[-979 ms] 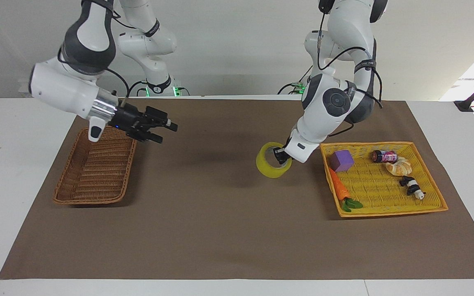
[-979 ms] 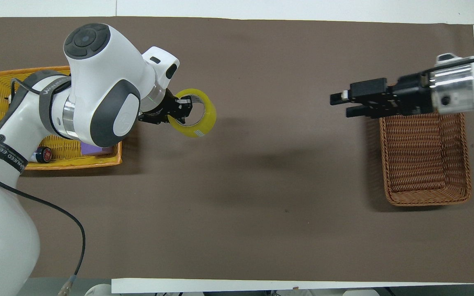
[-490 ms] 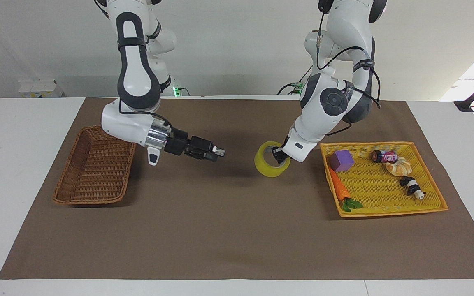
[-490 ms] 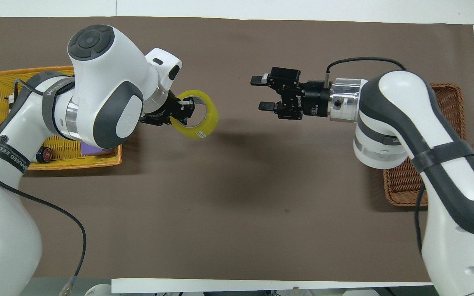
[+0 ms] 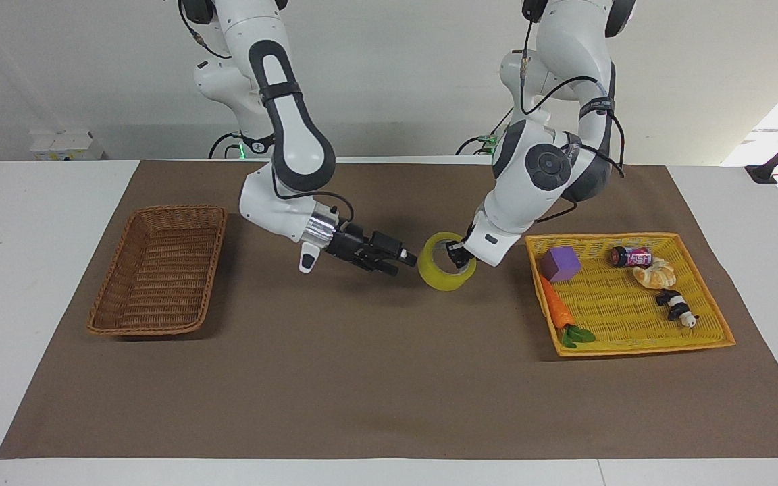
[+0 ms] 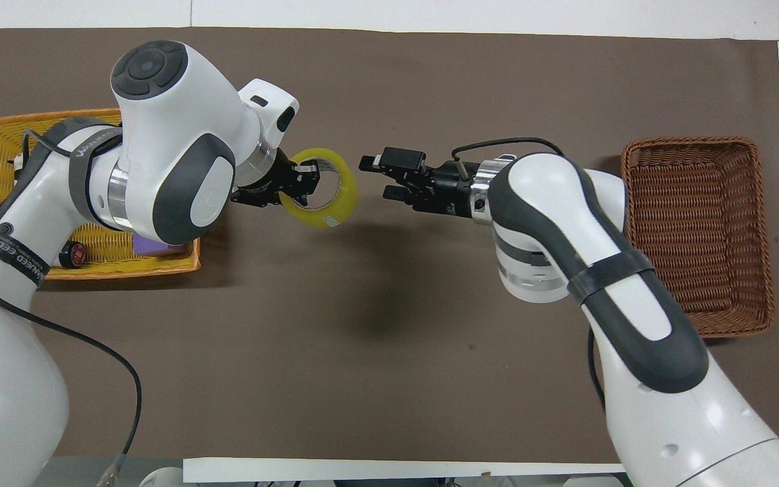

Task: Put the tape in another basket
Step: 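Hold the tape with the left gripper while the right gripper reaches it, then grasp the tape with the right gripper while the left gripper releases it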

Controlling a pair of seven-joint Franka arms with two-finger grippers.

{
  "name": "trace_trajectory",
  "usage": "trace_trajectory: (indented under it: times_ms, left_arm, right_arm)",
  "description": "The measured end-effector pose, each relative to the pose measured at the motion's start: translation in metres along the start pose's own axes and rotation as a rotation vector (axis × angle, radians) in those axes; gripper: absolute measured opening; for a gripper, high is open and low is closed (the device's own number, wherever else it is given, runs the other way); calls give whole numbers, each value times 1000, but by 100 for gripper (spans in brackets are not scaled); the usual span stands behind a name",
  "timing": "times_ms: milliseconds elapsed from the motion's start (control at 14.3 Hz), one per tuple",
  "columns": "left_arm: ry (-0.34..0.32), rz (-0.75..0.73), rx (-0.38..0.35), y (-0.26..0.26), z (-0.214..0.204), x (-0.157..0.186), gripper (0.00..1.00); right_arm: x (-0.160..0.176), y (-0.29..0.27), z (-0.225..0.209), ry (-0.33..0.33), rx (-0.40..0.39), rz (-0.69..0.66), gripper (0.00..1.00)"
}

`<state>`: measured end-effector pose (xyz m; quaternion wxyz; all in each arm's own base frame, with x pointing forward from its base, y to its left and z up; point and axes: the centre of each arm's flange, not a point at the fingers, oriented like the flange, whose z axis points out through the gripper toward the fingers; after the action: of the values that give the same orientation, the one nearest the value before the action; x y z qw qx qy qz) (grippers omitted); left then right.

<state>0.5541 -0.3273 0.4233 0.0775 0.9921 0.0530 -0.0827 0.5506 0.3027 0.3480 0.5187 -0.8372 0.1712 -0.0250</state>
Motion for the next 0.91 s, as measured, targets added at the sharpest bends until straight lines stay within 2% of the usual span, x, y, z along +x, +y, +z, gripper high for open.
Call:
trace_trajectory:
  times_ms: [350, 490, 559, 909]
  left_arm:
    - [0, -2, 0, 0, 0, 0, 22]
    - [-5, -6, 4, -2, 3, 0, 22]
    - [-6, -7, 5, -2, 4, 0, 22]
    - [-6, -7, 5, -2, 4, 0, 22]
  right_arm:
    - [-5, -2, 4, 1, -5, -6, 90]
    - [-5, -7, 3, 0, 5, -11, 68]
    - [-5, -8, 3, -1, 6, -12, 63]
    - [-6, -8, 3, -2, 9, -9, 61]
